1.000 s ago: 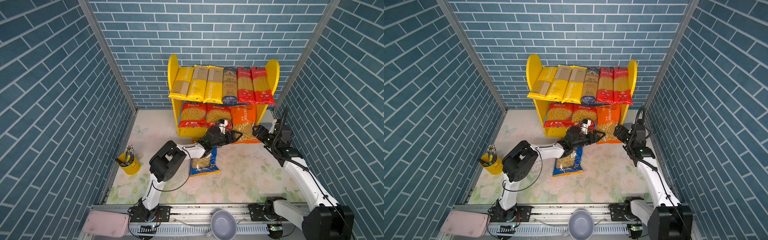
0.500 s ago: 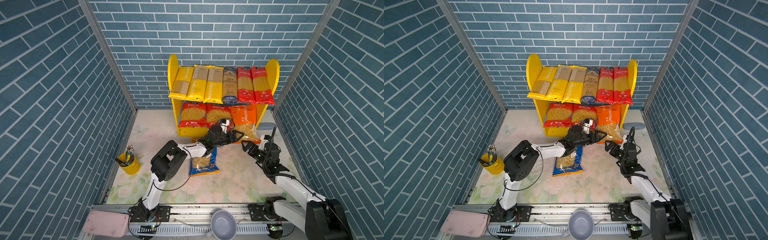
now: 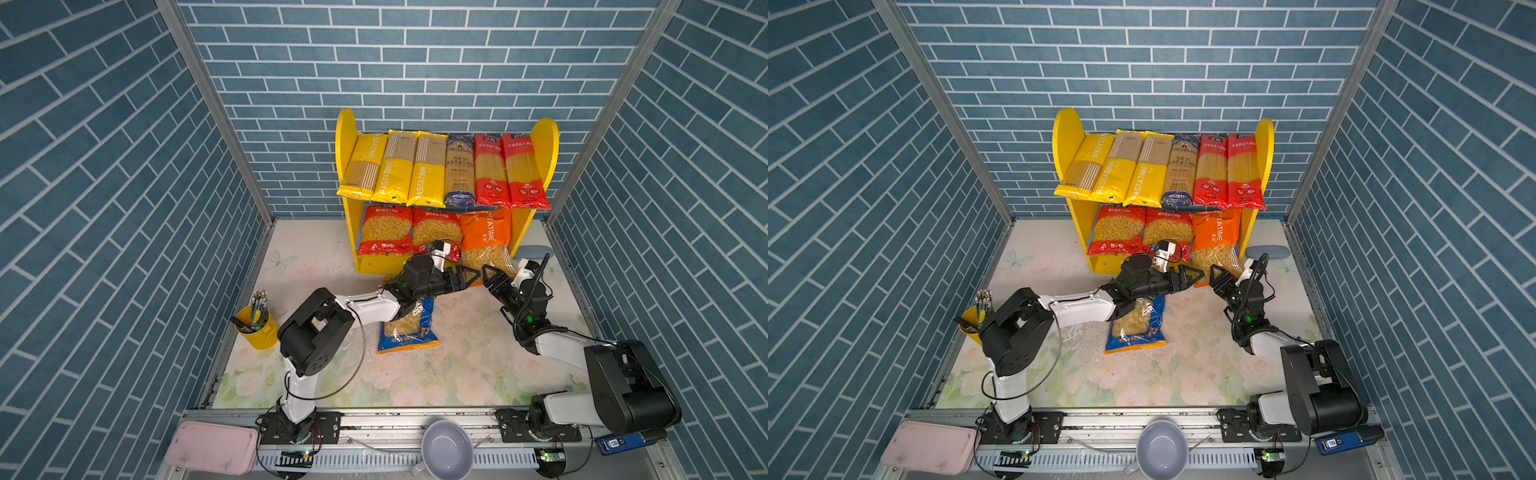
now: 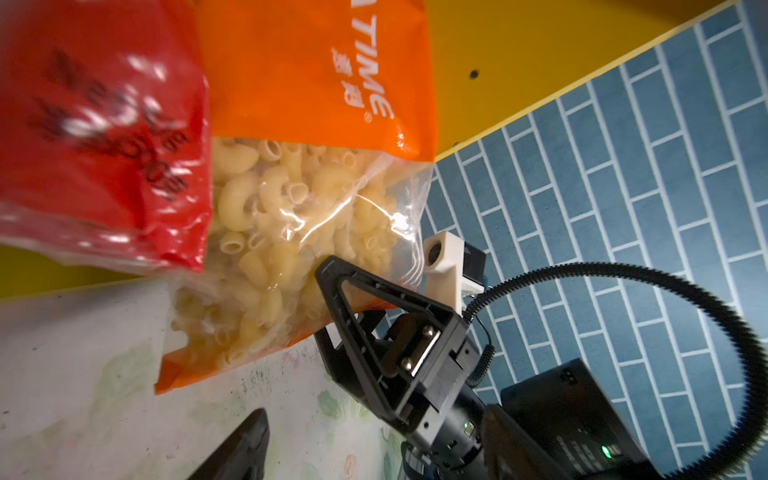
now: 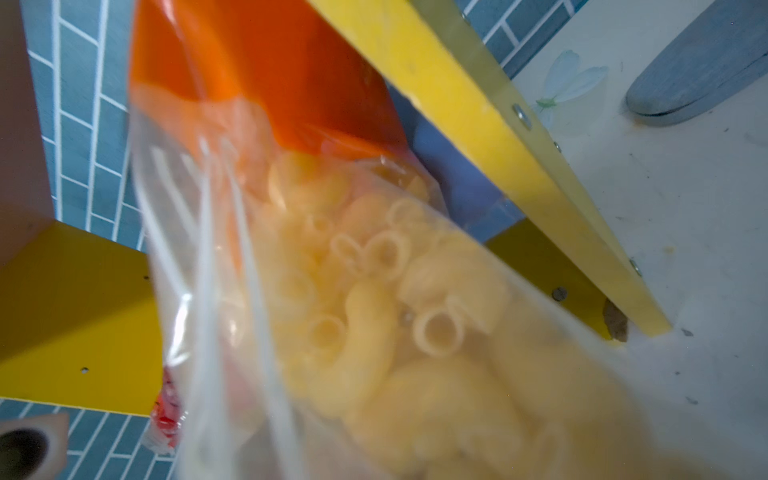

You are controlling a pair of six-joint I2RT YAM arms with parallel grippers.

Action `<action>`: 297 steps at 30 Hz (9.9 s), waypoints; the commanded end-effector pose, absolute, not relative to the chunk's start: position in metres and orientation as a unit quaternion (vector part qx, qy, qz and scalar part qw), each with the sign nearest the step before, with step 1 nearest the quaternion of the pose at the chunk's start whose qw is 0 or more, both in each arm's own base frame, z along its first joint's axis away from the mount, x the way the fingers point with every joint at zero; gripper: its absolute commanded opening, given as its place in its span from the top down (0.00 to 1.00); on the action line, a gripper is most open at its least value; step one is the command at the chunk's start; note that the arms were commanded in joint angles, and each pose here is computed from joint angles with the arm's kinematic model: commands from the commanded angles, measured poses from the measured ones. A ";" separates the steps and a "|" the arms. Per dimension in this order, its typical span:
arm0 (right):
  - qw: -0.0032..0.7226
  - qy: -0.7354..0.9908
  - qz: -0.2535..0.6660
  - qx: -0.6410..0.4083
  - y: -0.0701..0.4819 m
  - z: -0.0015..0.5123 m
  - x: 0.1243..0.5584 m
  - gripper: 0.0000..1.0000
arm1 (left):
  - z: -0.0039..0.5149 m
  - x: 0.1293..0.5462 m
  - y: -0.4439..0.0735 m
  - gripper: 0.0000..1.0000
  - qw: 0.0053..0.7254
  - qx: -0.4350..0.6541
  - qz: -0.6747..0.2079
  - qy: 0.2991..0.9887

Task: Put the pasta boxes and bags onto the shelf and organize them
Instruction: 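Open both grippers and draw them back from the shelf, then move both grippers to the blue orecchiette bag and grasp its sides, then lift the orecchiette bag upright with both grippers toward the lower shelf, then push the orecchiette bag under the red fusilli bags with both grippers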

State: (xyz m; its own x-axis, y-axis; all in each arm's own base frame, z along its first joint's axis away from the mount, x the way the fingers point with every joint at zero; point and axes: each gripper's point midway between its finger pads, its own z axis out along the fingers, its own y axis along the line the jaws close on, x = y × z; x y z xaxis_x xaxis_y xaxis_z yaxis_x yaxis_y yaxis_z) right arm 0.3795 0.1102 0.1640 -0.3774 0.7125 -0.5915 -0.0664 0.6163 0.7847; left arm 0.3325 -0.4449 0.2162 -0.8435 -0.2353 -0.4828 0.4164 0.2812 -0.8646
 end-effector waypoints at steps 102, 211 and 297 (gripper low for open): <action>0.231 0.850 0.470 0.064 0.335 0.072 0.270 0.66 | 0.056 0.280 -0.225 0.47 0.264 -0.071 -0.399 0.875; 0.338 0.585 0.724 0.139 0.319 0.274 0.312 1.00 | 0.120 0.299 -0.218 0.05 0.305 -0.123 -0.501 0.800; 0.357 0.586 0.623 0.375 0.253 0.153 0.419 1.00 | 0.108 0.346 -0.272 0.13 0.283 -0.080 -0.527 0.798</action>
State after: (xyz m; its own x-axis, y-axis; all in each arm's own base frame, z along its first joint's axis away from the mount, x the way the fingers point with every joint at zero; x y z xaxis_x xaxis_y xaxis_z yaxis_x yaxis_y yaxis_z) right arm 0.3867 0.2664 0.1029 -0.5689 0.8217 -0.0332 0.1081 0.1147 0.9875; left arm 0.3447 -0.2698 0.1002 -0.8305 -0.4444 -0.3357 0.1450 0.4095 -0.9007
